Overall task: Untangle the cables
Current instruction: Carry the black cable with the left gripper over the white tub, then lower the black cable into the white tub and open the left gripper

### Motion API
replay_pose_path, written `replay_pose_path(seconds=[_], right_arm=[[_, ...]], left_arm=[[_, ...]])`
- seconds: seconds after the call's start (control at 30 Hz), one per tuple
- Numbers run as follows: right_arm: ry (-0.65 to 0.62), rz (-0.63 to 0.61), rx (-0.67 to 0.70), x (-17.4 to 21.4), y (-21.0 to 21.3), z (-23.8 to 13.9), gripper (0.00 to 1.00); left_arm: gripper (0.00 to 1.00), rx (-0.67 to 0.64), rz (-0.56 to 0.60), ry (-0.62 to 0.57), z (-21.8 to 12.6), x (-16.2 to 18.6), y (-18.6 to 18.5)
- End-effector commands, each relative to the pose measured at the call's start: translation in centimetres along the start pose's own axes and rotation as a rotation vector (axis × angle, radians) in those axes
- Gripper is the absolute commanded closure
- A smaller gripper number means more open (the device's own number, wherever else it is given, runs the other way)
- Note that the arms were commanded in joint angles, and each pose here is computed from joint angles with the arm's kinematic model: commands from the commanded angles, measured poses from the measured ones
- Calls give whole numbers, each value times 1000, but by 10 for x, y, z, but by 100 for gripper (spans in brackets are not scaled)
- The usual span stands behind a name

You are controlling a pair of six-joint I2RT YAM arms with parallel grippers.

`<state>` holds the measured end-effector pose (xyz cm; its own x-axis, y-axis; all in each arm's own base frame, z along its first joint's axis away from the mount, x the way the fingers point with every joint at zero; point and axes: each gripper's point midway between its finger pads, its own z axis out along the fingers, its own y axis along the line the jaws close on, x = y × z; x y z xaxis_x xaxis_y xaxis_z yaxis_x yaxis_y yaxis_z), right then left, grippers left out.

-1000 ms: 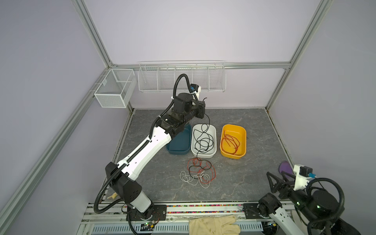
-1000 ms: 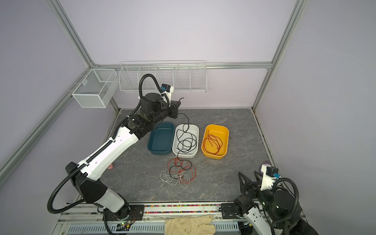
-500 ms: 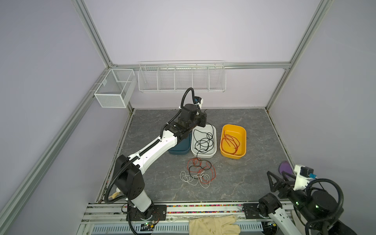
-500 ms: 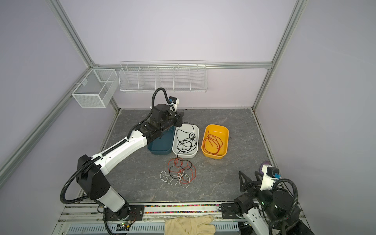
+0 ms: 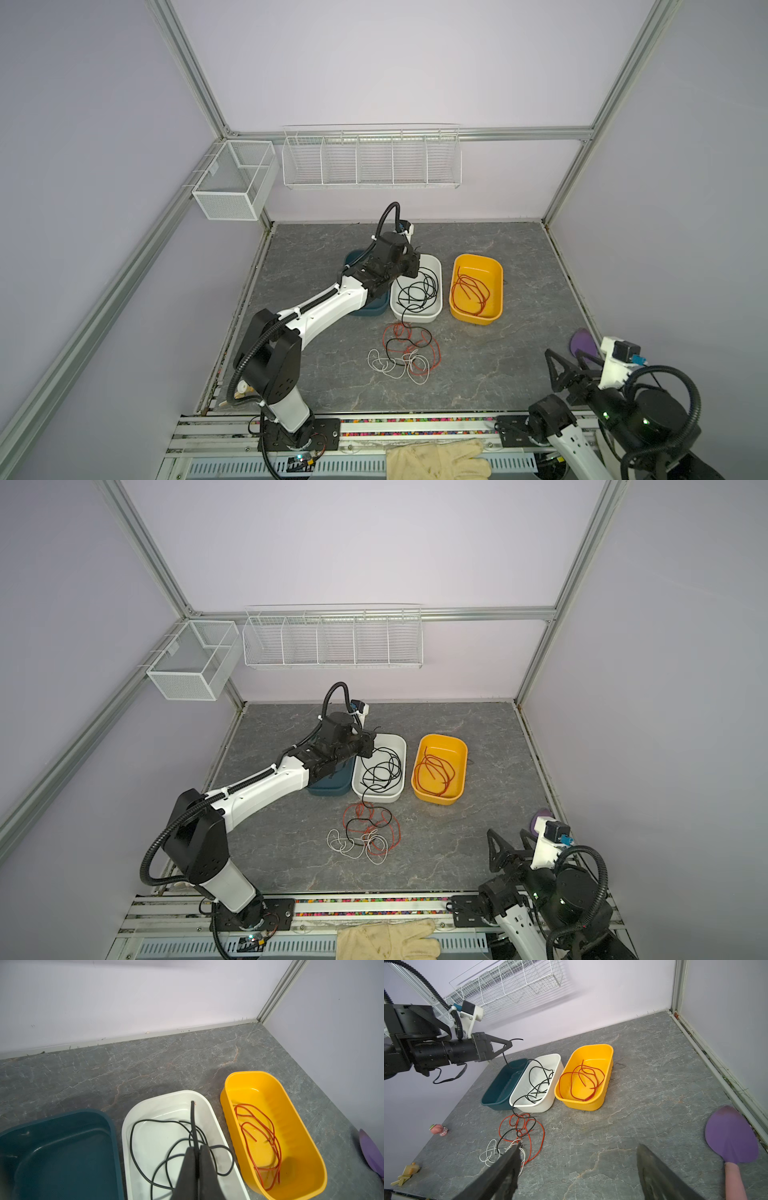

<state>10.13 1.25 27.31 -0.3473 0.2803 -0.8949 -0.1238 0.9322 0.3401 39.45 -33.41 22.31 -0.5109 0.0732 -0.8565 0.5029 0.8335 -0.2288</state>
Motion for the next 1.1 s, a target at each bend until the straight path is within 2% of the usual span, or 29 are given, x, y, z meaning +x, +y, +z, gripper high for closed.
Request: replay_pose_path(seconds=[0.0,0.2,0.53,0.77,1.07], right_arm=[[-26,-4,-9,-4,2,0,12],[-27,-3,-5,-4,2,0,12],[-28,-2,-3,-4,2,0,12],[-29,-4,-1,-4,2,1,12],[-30,-3,1,-4,2,1,12]], left_arm=[[100,-1,-22,50,13,22,7],[100,-28,-25,103,29,51,16],[100,-96,-6,177,49,74,30],[100,-125,3,281,65,93,34],[98,-149,3,286,65,87,36]])
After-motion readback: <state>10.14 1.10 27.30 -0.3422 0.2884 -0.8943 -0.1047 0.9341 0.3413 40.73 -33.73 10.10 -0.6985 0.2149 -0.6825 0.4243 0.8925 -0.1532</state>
